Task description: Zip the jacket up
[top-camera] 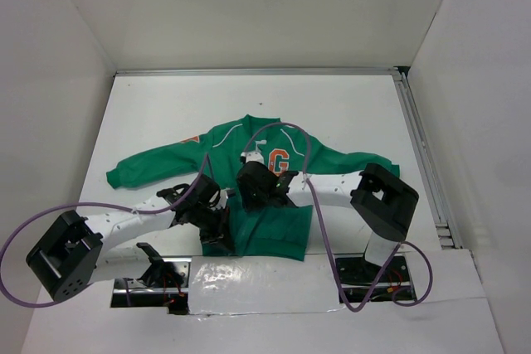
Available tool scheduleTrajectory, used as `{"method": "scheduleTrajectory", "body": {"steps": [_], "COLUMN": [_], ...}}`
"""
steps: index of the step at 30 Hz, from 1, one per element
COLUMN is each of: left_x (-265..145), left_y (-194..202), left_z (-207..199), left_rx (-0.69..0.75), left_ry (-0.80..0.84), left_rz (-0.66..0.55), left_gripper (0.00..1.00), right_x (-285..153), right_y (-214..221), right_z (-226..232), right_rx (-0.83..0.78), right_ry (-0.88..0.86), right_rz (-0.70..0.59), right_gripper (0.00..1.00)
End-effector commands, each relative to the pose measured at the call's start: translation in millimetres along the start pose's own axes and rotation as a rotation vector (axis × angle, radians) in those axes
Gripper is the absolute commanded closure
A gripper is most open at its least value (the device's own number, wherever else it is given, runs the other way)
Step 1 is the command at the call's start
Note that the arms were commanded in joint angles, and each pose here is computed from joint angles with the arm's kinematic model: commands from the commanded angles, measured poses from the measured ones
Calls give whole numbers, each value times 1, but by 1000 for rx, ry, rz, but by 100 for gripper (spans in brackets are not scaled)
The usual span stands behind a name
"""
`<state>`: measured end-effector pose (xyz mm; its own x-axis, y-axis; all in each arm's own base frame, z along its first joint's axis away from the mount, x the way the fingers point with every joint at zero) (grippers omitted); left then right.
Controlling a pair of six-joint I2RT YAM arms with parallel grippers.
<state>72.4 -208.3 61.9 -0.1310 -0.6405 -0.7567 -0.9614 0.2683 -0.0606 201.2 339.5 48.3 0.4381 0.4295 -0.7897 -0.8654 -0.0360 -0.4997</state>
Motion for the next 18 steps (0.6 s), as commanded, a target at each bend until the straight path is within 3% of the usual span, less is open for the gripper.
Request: {"method": "scheduleTrajectory", "body": {"steps": [1, 10, 15, 16, 18], "left_x": [-4, -3, -2, -2, -3], "left_y": [0, 1, 3, 2, 3], "left_z": [-7, -7, -7, -7, -6], "left_rx": [1, -2, -3, -2, -5], "left_ry": [10, 18, 25, 23, 18], "left_rz": [3, 10, 19, 17, 15], "left_gripper": [100, 100, 100, 100, 100], "right_x": [-12, -23, -30, -31, -32], "right_y": [-20, -37, -43, -45, -48], "right_z": [4, 6, 16, 16, 10], "right_rx": [45, 119, 177, 186, 197], "right_ry": [30, 18, -55, -50, -12], "right_rz": [-86, -160, -158, -163, -177], "right_gripper": [53, 64, 80, 100, 100]}}
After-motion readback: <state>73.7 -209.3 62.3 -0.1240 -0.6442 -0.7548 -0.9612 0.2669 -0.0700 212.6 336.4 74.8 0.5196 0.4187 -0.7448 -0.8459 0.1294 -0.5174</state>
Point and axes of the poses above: each gripper's point midway between its finger pads, its own x axis out along the fingers, its own z axis along the line the jaws close on, y = z × x, the point moved 2 cm from there along -x, back along the fingers, and after that the axes turned 12 degrees about x, right-handed, at the moved point
